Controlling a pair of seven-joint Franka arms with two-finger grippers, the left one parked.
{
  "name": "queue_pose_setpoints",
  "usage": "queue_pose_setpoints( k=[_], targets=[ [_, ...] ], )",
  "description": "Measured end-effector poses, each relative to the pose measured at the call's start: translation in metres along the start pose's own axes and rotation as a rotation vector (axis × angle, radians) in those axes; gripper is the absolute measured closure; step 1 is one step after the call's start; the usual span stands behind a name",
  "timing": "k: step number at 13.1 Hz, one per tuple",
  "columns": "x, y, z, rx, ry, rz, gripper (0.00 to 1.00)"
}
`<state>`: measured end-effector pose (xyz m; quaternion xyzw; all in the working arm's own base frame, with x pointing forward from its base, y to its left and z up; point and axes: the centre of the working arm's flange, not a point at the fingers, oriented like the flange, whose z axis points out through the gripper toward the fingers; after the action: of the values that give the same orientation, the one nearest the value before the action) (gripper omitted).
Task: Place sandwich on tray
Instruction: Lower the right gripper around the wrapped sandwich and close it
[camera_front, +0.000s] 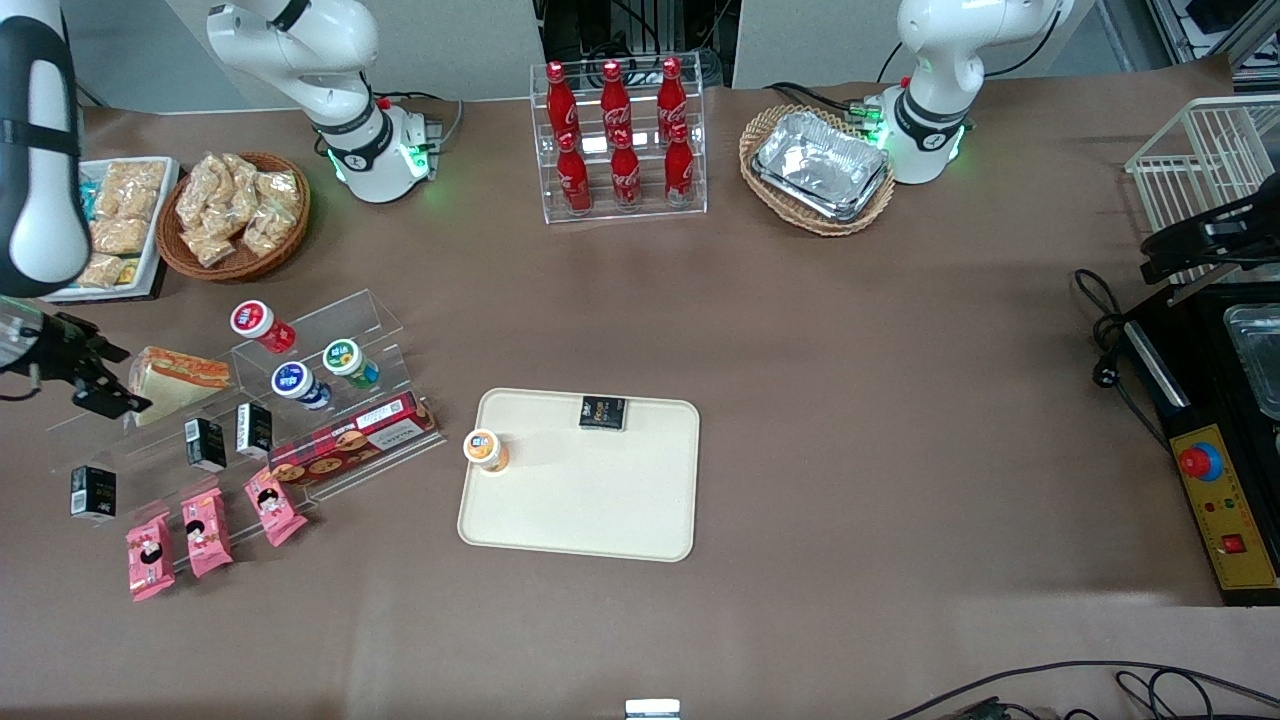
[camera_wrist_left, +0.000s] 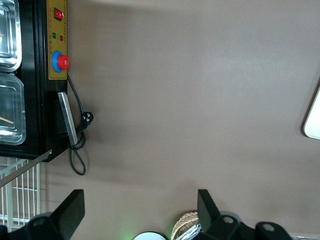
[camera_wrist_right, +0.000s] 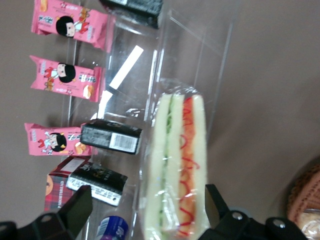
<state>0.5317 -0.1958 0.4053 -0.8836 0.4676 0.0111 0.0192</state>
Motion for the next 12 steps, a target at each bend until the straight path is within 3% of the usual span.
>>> queue_pose_setpoints(
  k=[3, 12],
  targets=[
    [-0.011, -0.005, 0.023, 0.016, 0.023, -0.002, 0.0],
    [-0.01, 0.013, 0.032, 0.014, 0.016, -0.074, 0.0]
  ],
)
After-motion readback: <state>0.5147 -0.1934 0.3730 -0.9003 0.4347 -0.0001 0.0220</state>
